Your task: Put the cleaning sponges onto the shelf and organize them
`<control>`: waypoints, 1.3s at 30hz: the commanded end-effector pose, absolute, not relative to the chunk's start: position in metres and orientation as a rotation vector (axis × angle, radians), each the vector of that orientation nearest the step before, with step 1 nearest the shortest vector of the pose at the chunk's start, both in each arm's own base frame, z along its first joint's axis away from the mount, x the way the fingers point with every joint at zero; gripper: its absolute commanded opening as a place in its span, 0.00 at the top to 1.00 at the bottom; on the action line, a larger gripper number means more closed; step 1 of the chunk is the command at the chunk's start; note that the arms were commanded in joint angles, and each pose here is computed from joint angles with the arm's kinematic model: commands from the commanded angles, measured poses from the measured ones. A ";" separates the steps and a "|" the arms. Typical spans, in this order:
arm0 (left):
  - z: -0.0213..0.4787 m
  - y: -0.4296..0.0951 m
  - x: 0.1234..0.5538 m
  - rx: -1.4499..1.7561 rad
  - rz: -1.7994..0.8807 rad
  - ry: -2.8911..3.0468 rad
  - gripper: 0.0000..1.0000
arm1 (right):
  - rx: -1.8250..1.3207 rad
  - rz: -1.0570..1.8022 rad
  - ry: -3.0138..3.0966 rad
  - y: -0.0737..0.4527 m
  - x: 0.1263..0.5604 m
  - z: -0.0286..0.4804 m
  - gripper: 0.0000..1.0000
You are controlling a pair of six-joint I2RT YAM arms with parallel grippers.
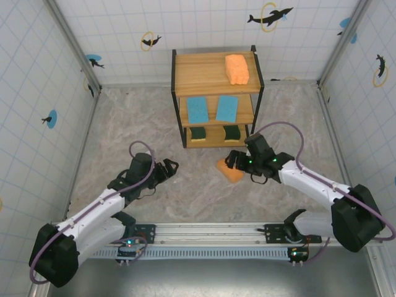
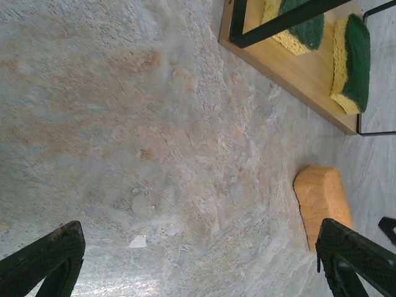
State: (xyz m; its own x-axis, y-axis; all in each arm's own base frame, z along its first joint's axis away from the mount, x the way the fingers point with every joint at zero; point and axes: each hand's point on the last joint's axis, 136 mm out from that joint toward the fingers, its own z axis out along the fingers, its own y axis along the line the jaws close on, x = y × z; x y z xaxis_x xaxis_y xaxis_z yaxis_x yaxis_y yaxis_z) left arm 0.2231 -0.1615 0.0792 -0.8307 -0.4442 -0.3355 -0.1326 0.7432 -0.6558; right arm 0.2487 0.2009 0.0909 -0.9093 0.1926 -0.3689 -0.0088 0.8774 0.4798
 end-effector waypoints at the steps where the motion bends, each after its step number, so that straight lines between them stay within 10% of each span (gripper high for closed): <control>1: 0.083 -0.171 0.228 -0.428 -0.895 2.445 0.02 | 0.103 0.609 2.677 0.185 0.244 0.076 0.01; 25: 0.079 -0.193 0.221 -0.273 -0.836 2.504 0.02 | -0.225 1.021 2.740 0.308 0.208 0.061 0.02; 39: 0.115 -0.227 0.232 0.213 -0.843 2.377 0.02 | -0.170 0.950 2.673 0.251 0.217 0.094 0.01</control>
